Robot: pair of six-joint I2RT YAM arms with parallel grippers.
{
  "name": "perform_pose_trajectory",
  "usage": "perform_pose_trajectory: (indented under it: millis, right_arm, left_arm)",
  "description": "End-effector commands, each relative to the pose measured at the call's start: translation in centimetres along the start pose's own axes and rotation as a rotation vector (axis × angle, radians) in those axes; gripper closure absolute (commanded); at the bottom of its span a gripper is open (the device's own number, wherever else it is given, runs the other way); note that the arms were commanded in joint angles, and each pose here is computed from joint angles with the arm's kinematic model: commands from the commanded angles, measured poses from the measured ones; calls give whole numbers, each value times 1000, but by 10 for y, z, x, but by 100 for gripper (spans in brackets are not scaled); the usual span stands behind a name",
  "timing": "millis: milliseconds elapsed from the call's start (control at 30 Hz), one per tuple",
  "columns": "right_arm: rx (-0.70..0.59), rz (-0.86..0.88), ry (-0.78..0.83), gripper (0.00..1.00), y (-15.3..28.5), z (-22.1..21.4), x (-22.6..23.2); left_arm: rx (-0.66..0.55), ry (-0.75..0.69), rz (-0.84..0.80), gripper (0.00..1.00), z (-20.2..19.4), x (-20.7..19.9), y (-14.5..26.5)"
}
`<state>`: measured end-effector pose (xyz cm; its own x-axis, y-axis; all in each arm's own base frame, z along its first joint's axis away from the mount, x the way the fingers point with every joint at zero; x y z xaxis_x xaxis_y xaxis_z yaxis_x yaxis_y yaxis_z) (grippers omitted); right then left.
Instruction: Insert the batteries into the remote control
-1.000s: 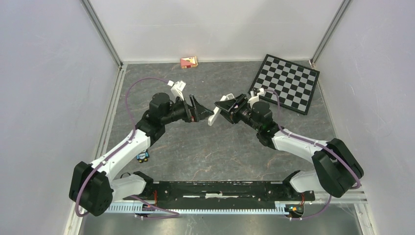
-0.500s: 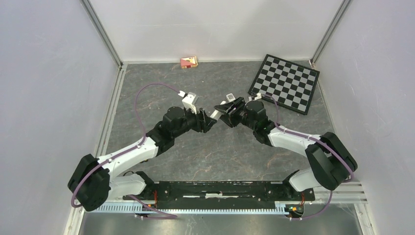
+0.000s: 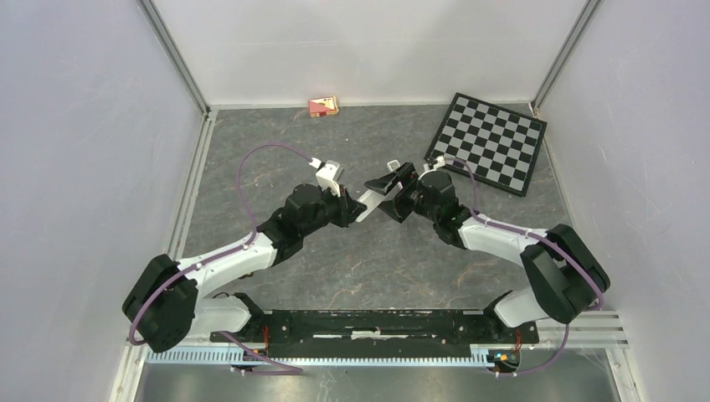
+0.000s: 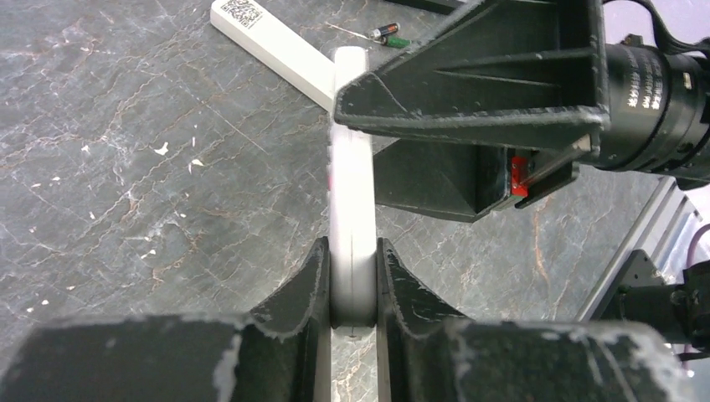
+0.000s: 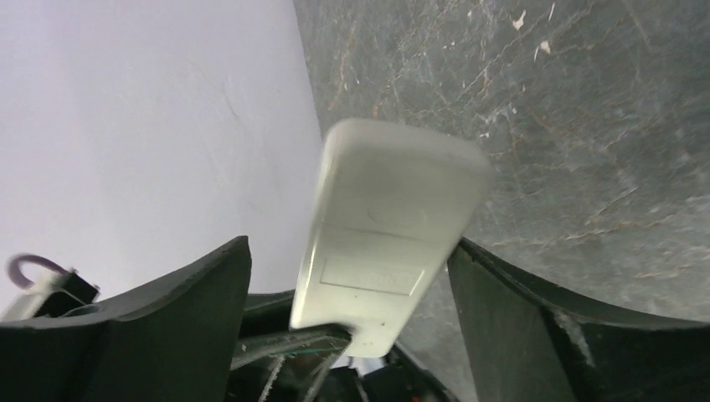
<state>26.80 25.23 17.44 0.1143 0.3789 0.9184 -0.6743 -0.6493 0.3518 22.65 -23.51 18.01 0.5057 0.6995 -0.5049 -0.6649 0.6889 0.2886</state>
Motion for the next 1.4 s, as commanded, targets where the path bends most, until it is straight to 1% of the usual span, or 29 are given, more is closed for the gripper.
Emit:
perform_pose_trajectory:
  millis: [0, 67, 100, 167, 233, 333, 400, 467, 567, 667, 733, 800, 867, 967, 1067, 1133, 1200, 1233, 1300, 1367]
  right_arm:
    - [-49, 104, 232, 6, 16, 17, 19]
    - [-53, 97, 326, 3, 23, 21, 8]
    - [-53, 109, 370, 2, 28, 23, 6]
    - [-34, 121, 463, 2, 36, 25, -1]
    - [-19, 187, 554, 2, 44, 27, -3]
    - [4, 290, 709, 2, 54, 32, 2]
    - [52, 412, 850, 2, 61, 30, 10]
    - [110, 495, 959, 2, 67, 25, 14]
    - [203, 611, 1065, 2, 76, 16, 19]
    - [258, 676, 1113, 4, 85, 9, 18]
    - [283, 709, 1126, 10, 90, 5, 18]
    - [327, 781, 1128, 17, 99, -1, 21]
    - [362, 864, 1131, 19, 111, -7, 26]
    - [366, 887, 1138, 20, 118, -10, 27]
    - [370, 893, 1150, 24, 122, -14, 21]
    - [373, 890, 1149, 32, 124, -16, 18]
    - [376, 881, 1137, 45, 123, -15, 18]
    - [374, 877, 1129, 50, 123, -15, 18]
    - [357, 892, 1118, 57, 127, -16, 22]
    - [340, 936, 1109, 60, 134, -19, 26]
  left_arm:
    - [-15, 9, -71, 88, 27, -18, 2]
    - [38, 24, -110, 96, 28, -19, 4]
    - [65, 29, -135, 98, 27, -20, 5]
    - [122, 34, -170, 98, 26, -20, 7]
    - [174, 26, -197, 98, 24, -20, 10]
    - [220, 19, -223, 98, 25, -23, 16]
    - [238, 28, -282, 98, 26, -31, 24]
    - [250, 46, -352, 98, 27, -41, 32]
    - [263, 54, -432, 98, 28, -50, 40]
    - [291, 48, -469, 98, 27, -53, 43]
    - [317, 39, -490, 98, 27, -56, 45]
    - [333, 23, -507, 98, 28, -57, 47]
    - [351, 14, -522, 98, 25, -58, 52]
    - [360, -3, -568, 98, 28, -63, 60]
    - [343, -34, -606, 98, 35, -70, 69]
    - [335, -53, -620, 98, 39, -73, 74]
    - [329, -69, -625, 98, 41, -75, 78]
    - [329, -75, -635, 98, 42, -77, 80]
    - [323, -84, -649, 98, 44, -79, 84]
    - [314, -92, -662, 98, 46, -81, 88]
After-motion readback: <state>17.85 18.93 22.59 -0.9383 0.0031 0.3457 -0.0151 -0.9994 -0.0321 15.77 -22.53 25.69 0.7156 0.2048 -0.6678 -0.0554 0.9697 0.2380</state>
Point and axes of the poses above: each gripper's point midway between its finger pads, its own y axis back along the fingers, its own x axis along the line the jaws close on, z = x × y, the point moved 7 cm from there along y, back along the fingers, and after that the axes turned 6 degrees about y, right-handed, at the moved point
